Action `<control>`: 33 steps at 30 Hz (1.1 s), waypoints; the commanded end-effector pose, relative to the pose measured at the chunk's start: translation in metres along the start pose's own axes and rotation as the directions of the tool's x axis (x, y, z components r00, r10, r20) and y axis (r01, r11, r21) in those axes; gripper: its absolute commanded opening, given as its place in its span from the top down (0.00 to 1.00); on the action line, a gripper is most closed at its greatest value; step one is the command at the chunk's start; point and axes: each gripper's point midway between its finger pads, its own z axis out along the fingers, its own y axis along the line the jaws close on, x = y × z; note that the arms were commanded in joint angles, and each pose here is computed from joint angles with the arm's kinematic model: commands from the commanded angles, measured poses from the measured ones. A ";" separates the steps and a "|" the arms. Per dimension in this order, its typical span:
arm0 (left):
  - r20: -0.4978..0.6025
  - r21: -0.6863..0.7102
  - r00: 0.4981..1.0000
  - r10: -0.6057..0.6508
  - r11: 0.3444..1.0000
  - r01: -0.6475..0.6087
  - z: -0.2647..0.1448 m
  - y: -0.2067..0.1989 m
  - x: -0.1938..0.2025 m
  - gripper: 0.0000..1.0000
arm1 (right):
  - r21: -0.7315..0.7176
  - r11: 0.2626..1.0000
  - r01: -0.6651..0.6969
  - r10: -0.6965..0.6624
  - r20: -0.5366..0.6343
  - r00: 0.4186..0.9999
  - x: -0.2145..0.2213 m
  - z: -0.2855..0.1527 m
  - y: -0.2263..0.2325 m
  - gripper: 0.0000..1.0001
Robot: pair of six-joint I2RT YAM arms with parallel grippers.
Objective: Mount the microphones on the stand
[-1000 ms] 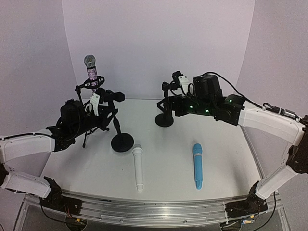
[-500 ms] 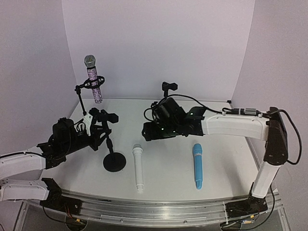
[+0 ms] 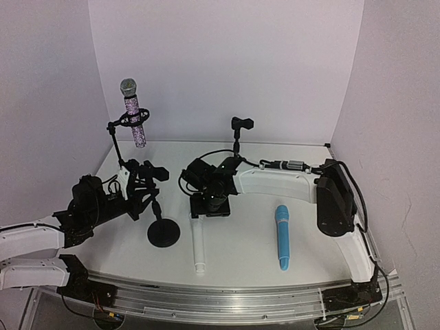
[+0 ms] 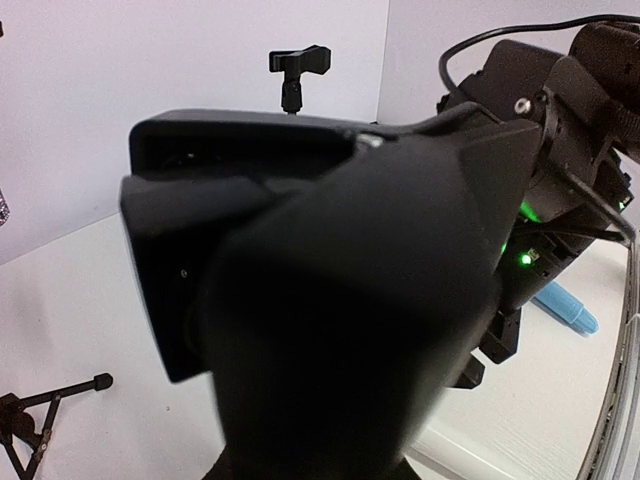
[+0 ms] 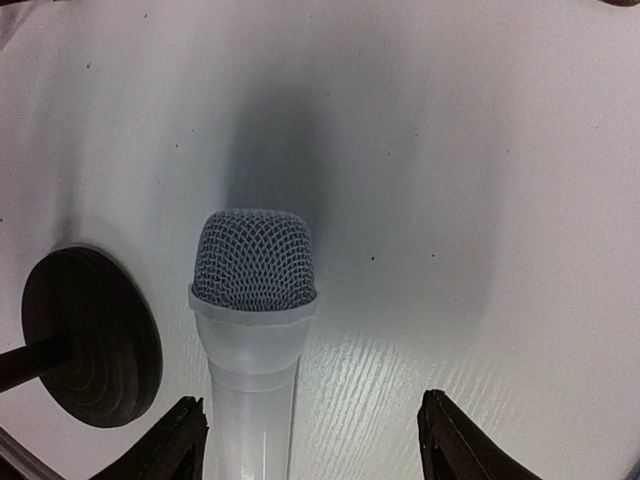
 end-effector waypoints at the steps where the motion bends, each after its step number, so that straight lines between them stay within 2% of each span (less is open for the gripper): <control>1: 0.031 0.018 0.999 -0.016 1.000 0.016 -0.004 -0.005 -0.006 0.99 | -0.026 1.000 -0.009 0.007 -0.080 0.997 0.018 0.009 0.021 0.32; 9: 0.029 0.012 0.999 -0.029 1.000 0.029 -0.004 -0.004 -0.009 0.82 | 0.008 1.000 -0.010 0.011 -0.130 0.991 0.033 0.041 0.021 0.37; 16: 0.032 0.001 0.999 -0.014 1.000 0.014 -0.011 -0.003 -0.014 0.57 | 0.051 0.999 0.003 0.003 -0.111 0.994 0.032 0.051 0.012 0.52; 19: 0.036 -0.003 0.999 -0.013 1.000 0.014 -0.015 -0.003 -0.017 0.49 | 0.067 0.998 0.002 0.006 -0.119 0.993 0.034 0.055 0.006 0.61; 22: 0.031 -0.009 0.999 -0.017 1.000 0.017 -0.018 -0.002 -0.017 0.44 | 0.077 0.997 -0.007 0.017 -0.128 0.992 0.034 0.055 -0.001 0.75; 23: 0.027 -0.011 0.999 -0.018 1.000 0.018 -0.019 -0.002 -0.017 0.43 | 0.080 0.997 -0.007 0.017 -0.126 0.992 0.033 0.054 -0.003 0.82; 25: 0.021 -0.011 1.000 -0.012 1.000 0.012 -0.022 -0.003 -0.019 0.39 | 0.076 0.997 -0.013 0.022 -0.119 0.993 0.028 0.048 -0.006 0.96; 26: 0.015 -0.006 1.000 -0.008 1.000 0.008 -0.024 -0.004 -0.019 0.36 | 0.066 0.998 -0.013 0.020 -0.112 0.994 0.022 0.041 -0.007 0.99; 29: 0.007 0.036 0.999 0.049 0.998 -0.050 -0.034 -0.013 -0.024 0.28 | 0.015 1.000 0.027 -0.026 -0.067 0.997 -0.001 0.015 -0.003 1.00; 33: -0.012 0.150 0.989 0.145 0.978 -0.142 -0.054 -0.035 -0.033 0.14 | -0.060 0.985 0.159 -0.154 0.084 0.985 -0.045 -0.049 0.011 1.00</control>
